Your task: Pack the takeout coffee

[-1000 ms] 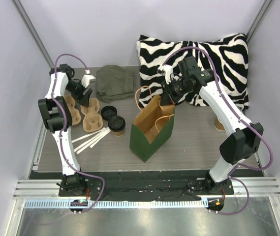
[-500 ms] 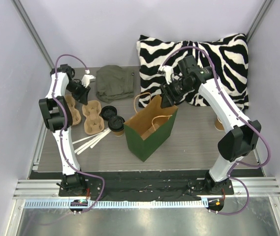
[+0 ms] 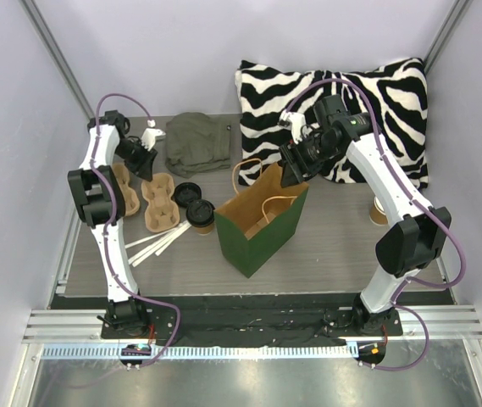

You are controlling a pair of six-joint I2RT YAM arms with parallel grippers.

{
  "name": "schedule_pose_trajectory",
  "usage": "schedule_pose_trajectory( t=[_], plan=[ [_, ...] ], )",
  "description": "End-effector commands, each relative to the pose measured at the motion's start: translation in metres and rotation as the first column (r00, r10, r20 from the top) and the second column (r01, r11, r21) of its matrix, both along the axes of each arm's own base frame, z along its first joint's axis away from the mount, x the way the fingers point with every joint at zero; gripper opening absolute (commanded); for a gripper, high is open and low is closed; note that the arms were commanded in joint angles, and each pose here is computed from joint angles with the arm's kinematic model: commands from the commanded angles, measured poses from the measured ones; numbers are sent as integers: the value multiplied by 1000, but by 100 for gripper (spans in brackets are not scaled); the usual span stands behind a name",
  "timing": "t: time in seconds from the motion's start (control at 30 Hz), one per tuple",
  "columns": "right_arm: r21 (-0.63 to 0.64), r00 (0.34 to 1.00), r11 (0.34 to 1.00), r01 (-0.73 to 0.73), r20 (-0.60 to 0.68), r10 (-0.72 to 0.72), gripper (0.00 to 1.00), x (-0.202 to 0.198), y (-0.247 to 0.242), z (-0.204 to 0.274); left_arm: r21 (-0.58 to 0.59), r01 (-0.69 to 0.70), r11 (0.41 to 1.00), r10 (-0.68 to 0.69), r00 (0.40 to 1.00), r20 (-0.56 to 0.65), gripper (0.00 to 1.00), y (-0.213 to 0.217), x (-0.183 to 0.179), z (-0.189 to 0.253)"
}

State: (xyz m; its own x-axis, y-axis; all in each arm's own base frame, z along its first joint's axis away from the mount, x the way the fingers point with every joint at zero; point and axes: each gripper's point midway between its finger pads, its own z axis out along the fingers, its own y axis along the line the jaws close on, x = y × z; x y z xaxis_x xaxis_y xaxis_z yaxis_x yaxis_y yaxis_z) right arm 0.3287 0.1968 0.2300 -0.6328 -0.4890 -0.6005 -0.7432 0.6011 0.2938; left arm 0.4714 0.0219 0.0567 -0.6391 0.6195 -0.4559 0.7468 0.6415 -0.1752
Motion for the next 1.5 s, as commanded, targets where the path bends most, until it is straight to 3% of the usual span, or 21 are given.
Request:
schedule_pose_trajectory(
  t=[0.0, 0.27, 0.37, 0.47, 0.53, 0.83, 1.1, 1.3, 1.47],
  plan=[
    [6, 999, 1000, -9, 46, 9, 66, 1, -1, 16, -17, 8, 1000, -8, 1000, 3, 34, -6, 2, -3],
    [24, 999, 1000, 8, 35, -9, 68, 3, -3, 19, -9, 11, 1000, -11, 1000, -6, 32, -6, -1, -5],
    [39, 999, 999, 16, 27, -17, 69, 6, -4, 21, -13, 11, 1000, -11, 1000, 0, 24, -7, 0, -1],
    [55, 999, 998, 33, 14, -33, 72, 10, -7, 23, -22, 10, 1000, -10, 1000, 1, 9, -8, -1, 10],
    [69, 999, 996, 49, 2, -49, 73, 11, -12, 24, -19, 8, 1000, -7, 999, 43, 0, -8, 3, 30],
    [96, 999, 995, 41, -5, -41, 74, 5, -14, 31, -83, -24, 996, 42, 972, 229, 0, -22, 8, 130],
    [52, 996, 994, 92, 9, -93, 65, 13, -22, 24, -177, -62, 982, 135, 888, 439, 0, -39, -1, 238],
    [49, 990, 993, 108, 81, -112, 77, 16, -26, 42, -267, -61, 962, 206, 804, 558, 0, -63, -10, 307],
    [34, 985, 992, 125, 117, -129, 77, 11, -33, 52, -285, -17, 958, 230, 639, 734, 0, -94, -27, 387]
  ],
)
